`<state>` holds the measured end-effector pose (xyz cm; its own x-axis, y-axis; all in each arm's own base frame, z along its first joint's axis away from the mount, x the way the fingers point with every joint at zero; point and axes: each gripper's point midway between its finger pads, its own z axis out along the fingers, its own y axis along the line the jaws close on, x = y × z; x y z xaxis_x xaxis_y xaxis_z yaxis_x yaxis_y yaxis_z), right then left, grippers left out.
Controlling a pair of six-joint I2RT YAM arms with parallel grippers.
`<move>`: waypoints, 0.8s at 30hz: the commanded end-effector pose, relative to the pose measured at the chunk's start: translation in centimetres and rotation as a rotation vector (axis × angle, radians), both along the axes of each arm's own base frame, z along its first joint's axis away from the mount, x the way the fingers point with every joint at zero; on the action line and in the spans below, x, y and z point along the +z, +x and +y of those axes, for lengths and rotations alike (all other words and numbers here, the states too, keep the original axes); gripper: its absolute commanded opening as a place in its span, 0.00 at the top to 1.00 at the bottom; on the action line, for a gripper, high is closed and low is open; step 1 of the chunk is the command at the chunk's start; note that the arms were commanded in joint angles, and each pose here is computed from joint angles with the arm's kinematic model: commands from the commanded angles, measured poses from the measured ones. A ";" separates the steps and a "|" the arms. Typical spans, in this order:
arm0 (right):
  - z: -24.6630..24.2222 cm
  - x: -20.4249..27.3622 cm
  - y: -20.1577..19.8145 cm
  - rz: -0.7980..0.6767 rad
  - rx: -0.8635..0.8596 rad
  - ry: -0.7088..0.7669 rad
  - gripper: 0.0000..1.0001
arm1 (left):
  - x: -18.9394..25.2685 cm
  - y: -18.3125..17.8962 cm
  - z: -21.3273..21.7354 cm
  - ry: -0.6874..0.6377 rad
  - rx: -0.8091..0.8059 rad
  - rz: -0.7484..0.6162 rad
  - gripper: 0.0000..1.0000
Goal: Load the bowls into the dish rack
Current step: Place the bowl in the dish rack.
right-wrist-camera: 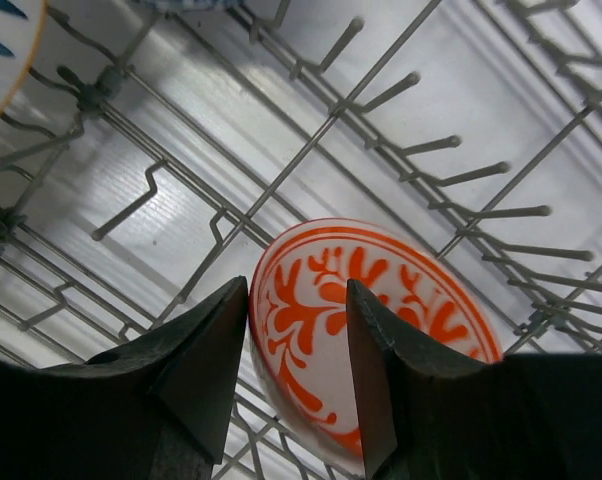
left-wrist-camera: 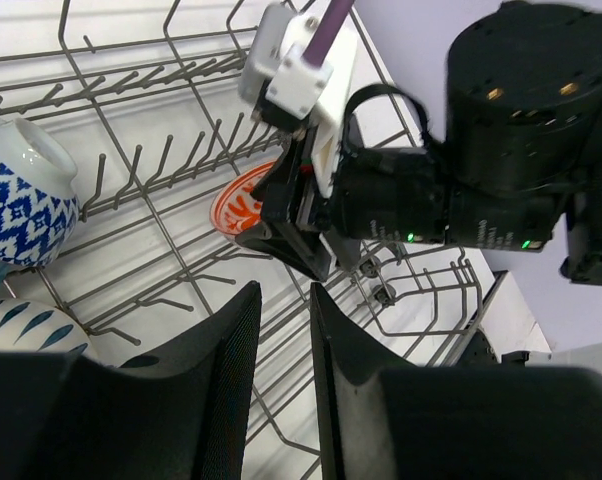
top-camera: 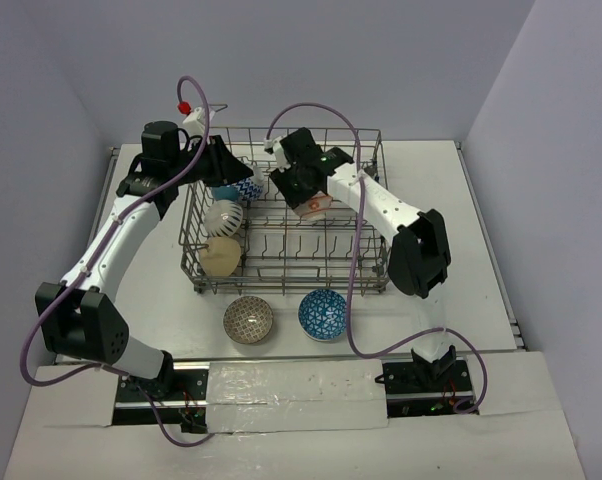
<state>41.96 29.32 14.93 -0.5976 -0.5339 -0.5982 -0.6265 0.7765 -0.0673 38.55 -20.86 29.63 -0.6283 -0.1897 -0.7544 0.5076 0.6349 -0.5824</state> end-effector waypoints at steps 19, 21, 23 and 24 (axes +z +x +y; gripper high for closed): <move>-1.7 10.2 0.1 -0.187 -0.087 0.095 0.46 | 1.0 -0.6 -0.9 -0.004 -0.104 -0.019 0.68; -2.8 13.0 -0.1 -0.259 -0.135 0.140 0.46 | 0.5 -0.9 -1.3 0.020 -0.141 -0.024 0.67; -4.9 15.9 -0.5 -0.324 -0.197 0.174 0.46 | -0.1 -1.0 -1.4 0.052 -0.160 -0.021 0.67; -5.5 17.4 -0.5 -0.358 -0.237 0.209 0.46 | -0.3 -1.1 -1.7 0.064 -0.171 -0.023 0.66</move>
